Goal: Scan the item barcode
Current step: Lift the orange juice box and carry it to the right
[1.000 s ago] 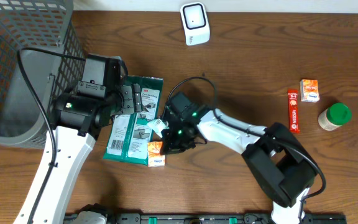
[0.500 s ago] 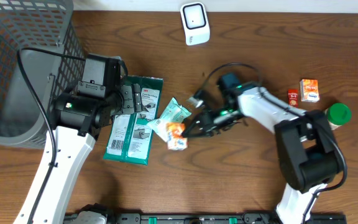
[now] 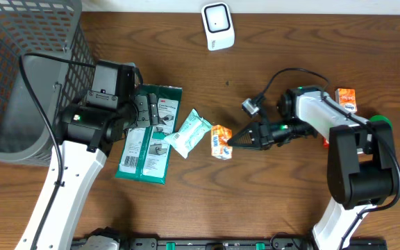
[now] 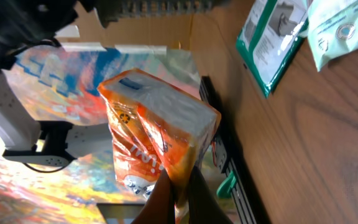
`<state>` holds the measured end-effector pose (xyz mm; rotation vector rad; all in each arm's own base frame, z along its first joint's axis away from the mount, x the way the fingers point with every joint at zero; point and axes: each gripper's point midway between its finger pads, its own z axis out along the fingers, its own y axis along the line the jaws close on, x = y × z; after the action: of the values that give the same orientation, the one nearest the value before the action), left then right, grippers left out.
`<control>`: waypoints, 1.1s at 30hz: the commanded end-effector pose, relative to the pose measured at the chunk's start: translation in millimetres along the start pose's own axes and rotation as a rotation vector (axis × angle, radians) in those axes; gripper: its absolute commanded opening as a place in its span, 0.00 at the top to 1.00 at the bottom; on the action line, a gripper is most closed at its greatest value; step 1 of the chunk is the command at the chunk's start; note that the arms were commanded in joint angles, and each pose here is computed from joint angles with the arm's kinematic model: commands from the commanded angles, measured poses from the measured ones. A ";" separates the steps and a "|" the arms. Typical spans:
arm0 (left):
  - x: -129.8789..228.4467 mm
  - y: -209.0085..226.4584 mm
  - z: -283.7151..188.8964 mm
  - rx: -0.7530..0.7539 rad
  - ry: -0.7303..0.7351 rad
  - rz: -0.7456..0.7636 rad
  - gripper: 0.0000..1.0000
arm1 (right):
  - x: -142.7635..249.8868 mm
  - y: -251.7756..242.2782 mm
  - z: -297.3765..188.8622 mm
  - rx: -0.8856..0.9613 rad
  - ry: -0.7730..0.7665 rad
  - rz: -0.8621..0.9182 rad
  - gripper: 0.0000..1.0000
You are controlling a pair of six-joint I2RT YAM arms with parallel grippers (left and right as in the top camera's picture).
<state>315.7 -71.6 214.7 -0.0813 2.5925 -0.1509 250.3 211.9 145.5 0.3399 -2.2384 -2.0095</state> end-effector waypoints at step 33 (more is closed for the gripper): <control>-4.6 2.7 -1.8 -0.012 -0.012 0.009 0.16 | -44.5 -21.8 -16.2 0.089 -0.083 -0.262 0.99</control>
<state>315.7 -71.6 214.7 -0.0813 2.5925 -0.1509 289.2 203.0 131.8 0.8276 -2.4250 -2.2097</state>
